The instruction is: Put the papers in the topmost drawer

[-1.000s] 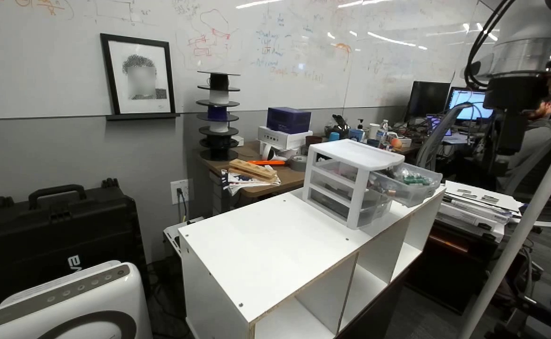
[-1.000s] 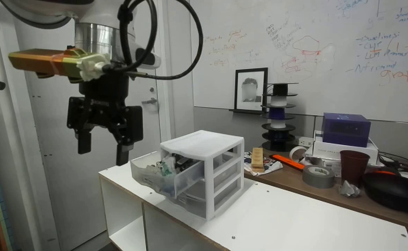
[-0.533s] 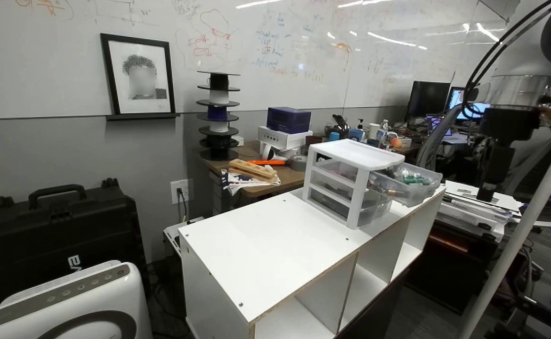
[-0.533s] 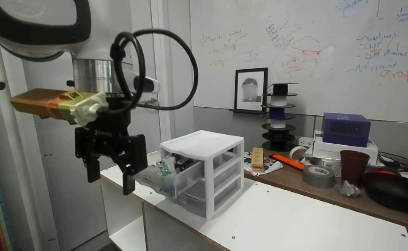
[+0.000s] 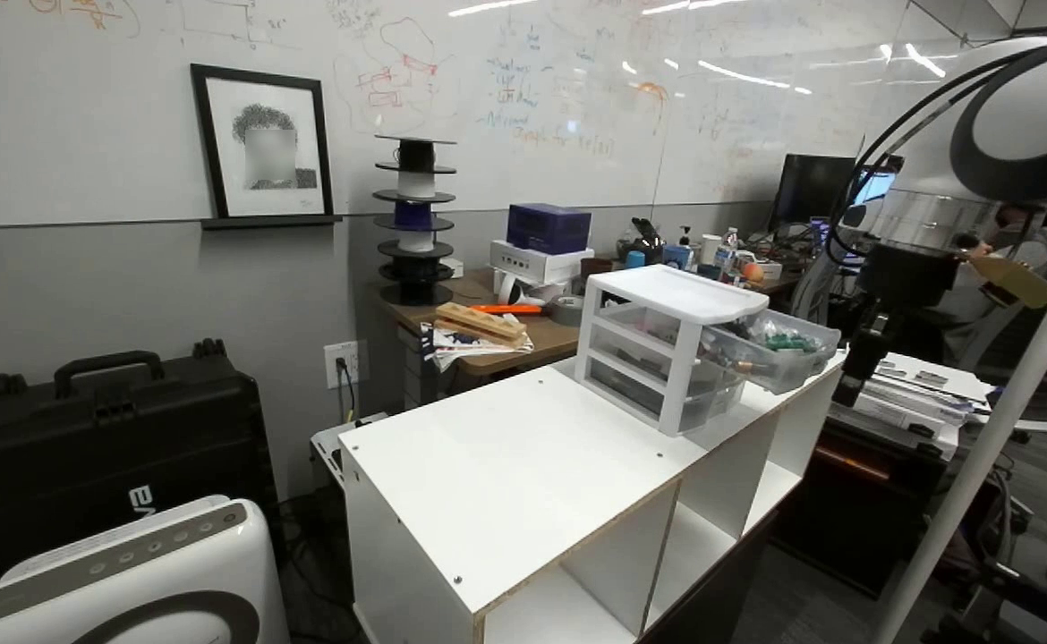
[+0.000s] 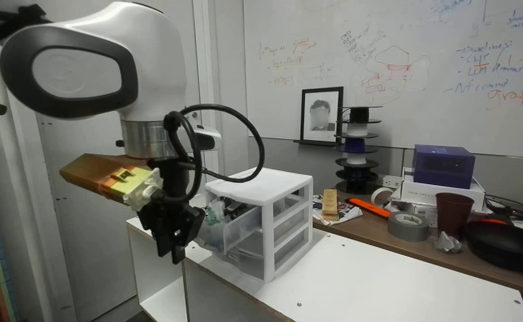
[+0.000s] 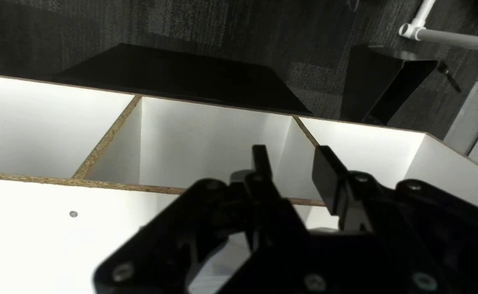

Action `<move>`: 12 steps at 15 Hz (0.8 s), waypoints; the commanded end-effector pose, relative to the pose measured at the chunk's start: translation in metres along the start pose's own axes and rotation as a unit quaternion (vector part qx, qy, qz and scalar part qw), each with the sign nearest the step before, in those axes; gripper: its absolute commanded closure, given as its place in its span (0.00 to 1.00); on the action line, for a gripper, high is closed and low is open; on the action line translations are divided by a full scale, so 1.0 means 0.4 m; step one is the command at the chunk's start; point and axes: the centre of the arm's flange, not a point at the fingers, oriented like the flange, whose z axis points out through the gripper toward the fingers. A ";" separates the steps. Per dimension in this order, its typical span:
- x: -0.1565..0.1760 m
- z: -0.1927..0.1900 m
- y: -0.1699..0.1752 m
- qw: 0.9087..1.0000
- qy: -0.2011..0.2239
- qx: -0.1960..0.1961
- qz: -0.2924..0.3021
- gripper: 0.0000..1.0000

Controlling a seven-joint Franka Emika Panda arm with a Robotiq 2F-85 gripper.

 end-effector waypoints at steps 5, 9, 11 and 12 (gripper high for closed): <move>0.123 -0.047 -0.026 0.997 0.065 0.024 0.020 0.91; 0.169 -0.056 0.011 0.996 0.086 -0.001 0.016 0.89; 0.186 -0.043 0.032 0.996 0.091 -0.017 0.014 0.89; 0.194 -0.037 0.041 0.995 0.094 -0.024 0.013 0.90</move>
